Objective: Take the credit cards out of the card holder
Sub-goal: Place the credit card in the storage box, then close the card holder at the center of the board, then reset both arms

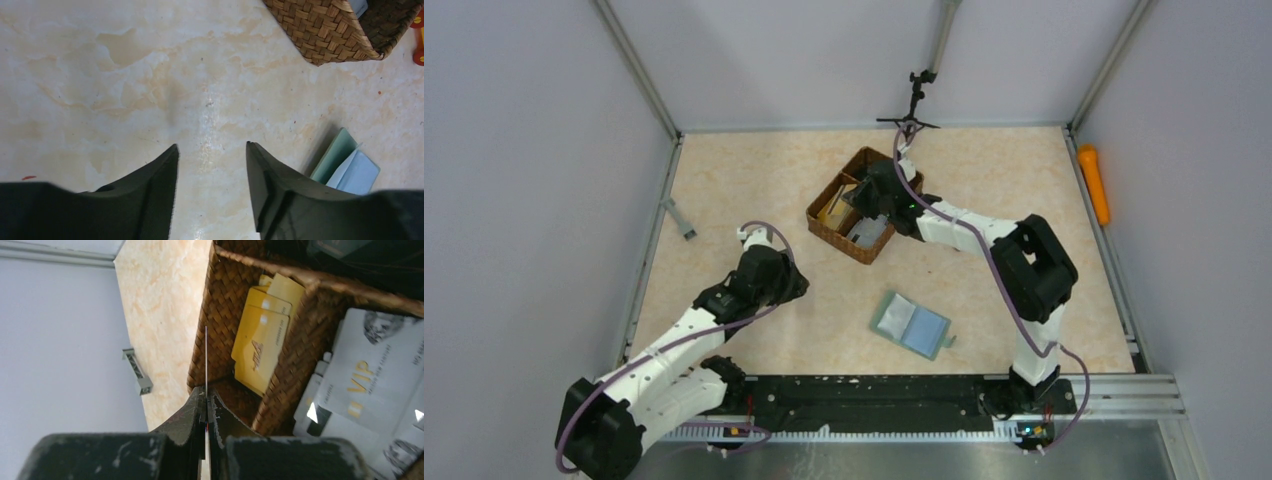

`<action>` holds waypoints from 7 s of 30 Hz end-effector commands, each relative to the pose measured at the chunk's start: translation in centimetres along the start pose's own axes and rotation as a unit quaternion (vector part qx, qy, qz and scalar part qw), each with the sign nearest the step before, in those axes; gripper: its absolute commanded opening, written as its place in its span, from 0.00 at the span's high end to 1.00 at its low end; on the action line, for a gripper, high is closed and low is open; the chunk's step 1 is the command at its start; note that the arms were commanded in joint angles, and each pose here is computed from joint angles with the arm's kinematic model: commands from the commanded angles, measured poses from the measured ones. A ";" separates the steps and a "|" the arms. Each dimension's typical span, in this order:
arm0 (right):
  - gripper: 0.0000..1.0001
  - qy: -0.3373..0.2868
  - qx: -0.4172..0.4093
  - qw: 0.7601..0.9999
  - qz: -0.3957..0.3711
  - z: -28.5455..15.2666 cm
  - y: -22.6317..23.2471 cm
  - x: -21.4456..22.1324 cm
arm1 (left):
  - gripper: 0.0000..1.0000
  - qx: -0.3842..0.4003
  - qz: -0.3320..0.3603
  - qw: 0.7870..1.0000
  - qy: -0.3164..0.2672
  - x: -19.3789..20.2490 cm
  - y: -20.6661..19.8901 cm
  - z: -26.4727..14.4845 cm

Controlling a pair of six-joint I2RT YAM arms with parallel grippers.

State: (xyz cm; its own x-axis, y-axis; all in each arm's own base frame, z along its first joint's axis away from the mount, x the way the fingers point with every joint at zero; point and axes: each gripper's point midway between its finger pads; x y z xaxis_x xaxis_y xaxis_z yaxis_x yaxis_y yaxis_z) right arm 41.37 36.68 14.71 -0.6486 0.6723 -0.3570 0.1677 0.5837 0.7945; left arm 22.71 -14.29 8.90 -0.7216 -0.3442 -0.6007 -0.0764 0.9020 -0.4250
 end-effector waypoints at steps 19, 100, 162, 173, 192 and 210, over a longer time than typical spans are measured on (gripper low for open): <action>0.29 -0.058 0.015 0.998 0.013 3.0 2.8 -3.4 | 0.22 0.051 0.014 0.995 -0.084 -5.1 -1.4 -1.7; 0.80 0.120 0.050 0.983 -0.130 -25.4 -19.1 5.9 | 0.68 0.239 0.149 0.916 0.285 15.6 -19.0 4.9; 1.00 0.092 0.083 0.968 -0.219 -21.2 -15.8 2.6 | 0.87 0.266 0.153 0.928 0.210 13.4 -20.5 3.7; 1.00 0.142 0.172 0.949 -0.224 -17.5 -23.5 5.7 | 0.91 0.172 0.160 0.941 0.243 15.6 -16.8 6.7; 1.00 0.121 0.063 0.956 -0.261 -21.5 -17.5 5.5 | 0.87 0.249 0.141 0.940 0.185 9.0 -19.7 1.3; 0.11 -0.434 0.163 0.844 -0.270 -26.4 -16.7 -19.1 | 0.01 -0.166 0.045 0.948 -0.270 -15.9 6.5 -0.8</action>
State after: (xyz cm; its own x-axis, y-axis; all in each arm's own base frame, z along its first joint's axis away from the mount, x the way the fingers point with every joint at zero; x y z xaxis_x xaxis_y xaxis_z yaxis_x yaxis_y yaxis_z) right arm 29.10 6.58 19.22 -0.1043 0.3102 -0.9449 0.1817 0.9401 0.2886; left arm 31.89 -8.70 15.91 -0.4788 -0.3512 -0.8046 -0.1528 0.9359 -0.3175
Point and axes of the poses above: each gripper's point midway between its finger pads, its own z axis out along the fingers, its own y axis along the line the jaws close on, x = y × z, and after that the axes turned 2 degrees about z, right-handed
